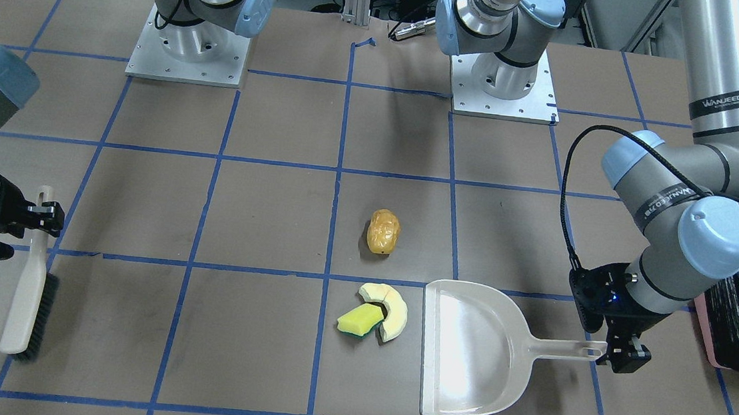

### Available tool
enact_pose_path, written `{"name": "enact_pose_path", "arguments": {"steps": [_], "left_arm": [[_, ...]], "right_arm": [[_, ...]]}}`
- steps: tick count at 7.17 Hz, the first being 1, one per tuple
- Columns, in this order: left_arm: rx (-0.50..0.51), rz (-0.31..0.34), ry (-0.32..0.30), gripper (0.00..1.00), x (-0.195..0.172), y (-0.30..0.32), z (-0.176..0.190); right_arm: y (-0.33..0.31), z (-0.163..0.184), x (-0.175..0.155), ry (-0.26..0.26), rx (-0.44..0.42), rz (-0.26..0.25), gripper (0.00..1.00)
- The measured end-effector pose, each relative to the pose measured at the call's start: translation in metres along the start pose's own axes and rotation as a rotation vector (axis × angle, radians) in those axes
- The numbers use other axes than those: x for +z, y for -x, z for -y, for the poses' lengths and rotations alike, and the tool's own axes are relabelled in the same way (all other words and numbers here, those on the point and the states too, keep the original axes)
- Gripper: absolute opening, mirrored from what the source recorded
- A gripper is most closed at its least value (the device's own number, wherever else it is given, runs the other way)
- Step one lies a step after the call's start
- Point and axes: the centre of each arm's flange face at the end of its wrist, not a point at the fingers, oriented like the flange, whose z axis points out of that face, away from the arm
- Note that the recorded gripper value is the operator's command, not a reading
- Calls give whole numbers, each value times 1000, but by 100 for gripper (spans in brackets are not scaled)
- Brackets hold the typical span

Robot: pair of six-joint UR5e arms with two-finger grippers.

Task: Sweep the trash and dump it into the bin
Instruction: 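Lift the white brush with the right gripper, holding the dustpan with the left, then move the brush with the right gripper toward the peel and sponge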

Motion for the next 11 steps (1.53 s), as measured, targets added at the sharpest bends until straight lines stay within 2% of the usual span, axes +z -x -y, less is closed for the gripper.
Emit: {"name": "enact_pose_path", "arguments": {"steps": [1, 3, 5, 6, 8, 10, 11], "left_arm": [[25, 0, 0, 94, 3, 3, -1], [41, 28, 4, 94, 12, 10, 0], [40, 37, 3, 94, 18, 14, 2], [38, 30, 1, 85, 23, 13, 2], [35, 19, 0, 35, 30, 13, 2], [39, 22, 1, 7, 29, 15, 2], [40, 23, -1, 2, 29, 15, 3]], "right_arm": [[1, -1, 2, 4, 1, 2, 54], [1, -2, 2, 8, 1, 5, 0], [2, -3, 2, 11, 5, 9, 0], [2, -3, 1, 14, 8, 9, 0], [6, -3, -9, 24, 40, 16, 0], [45, 3, -26, 33, 95, 23, 0], [86, 9, -36, 30, 114, 13, 0]]}}
